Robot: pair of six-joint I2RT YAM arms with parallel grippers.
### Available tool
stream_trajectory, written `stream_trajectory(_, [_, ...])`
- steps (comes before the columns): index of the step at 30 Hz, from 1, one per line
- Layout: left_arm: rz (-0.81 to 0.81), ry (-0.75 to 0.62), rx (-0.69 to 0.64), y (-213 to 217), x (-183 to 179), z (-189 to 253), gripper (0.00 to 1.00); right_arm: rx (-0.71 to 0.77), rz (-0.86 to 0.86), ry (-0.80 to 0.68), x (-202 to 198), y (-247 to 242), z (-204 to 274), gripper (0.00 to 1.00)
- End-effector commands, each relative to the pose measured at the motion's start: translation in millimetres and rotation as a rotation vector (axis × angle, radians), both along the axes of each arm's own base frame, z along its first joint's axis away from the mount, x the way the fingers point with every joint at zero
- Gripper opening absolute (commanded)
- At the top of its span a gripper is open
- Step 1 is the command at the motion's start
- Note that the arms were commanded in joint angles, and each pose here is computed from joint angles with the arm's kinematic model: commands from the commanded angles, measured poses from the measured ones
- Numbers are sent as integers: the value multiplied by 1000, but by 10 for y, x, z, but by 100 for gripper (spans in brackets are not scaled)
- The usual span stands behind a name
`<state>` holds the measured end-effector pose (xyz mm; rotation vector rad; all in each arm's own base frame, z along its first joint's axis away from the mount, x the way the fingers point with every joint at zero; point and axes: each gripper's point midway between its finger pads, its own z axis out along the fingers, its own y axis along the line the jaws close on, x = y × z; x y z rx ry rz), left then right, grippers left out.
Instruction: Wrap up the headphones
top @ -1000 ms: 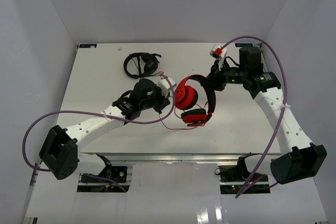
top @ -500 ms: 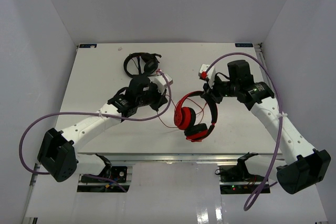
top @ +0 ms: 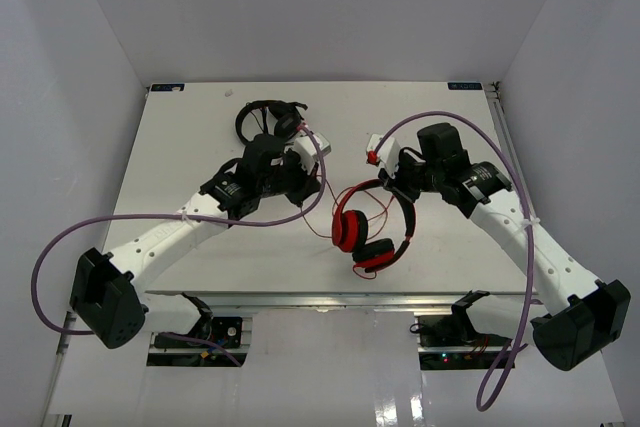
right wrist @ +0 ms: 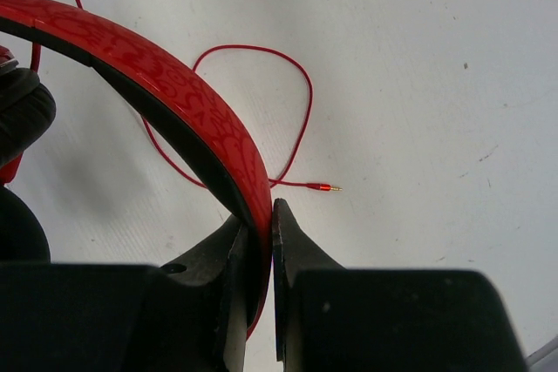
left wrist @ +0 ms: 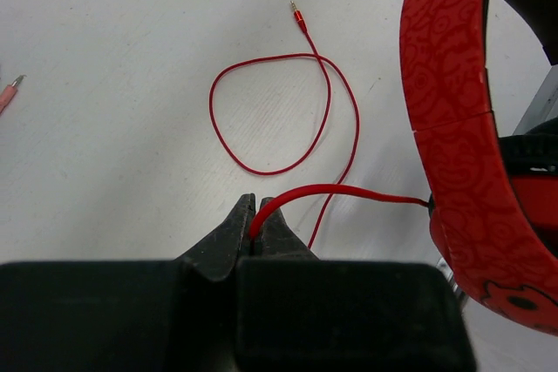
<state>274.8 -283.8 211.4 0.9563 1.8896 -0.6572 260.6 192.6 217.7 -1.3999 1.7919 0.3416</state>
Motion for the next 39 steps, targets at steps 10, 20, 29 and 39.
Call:
stream_trajectory(10, [83,-183,-21,289,20,805,0,-30,-54,-121,159,-99,98,8])
stream_trajectory(20, [83,-210,-18,395,-78,889,0,-32,-99,-147,220,-147,117,8])
stream_trajectory(29, [-18,-283,-107,239,-163,1365,0,-32,-47,-98,188,-18,-18,8])
stream_trajectory(39, [70,-262,-16,42,394,1197,0,-16,52,-90,-13,152,9,8])
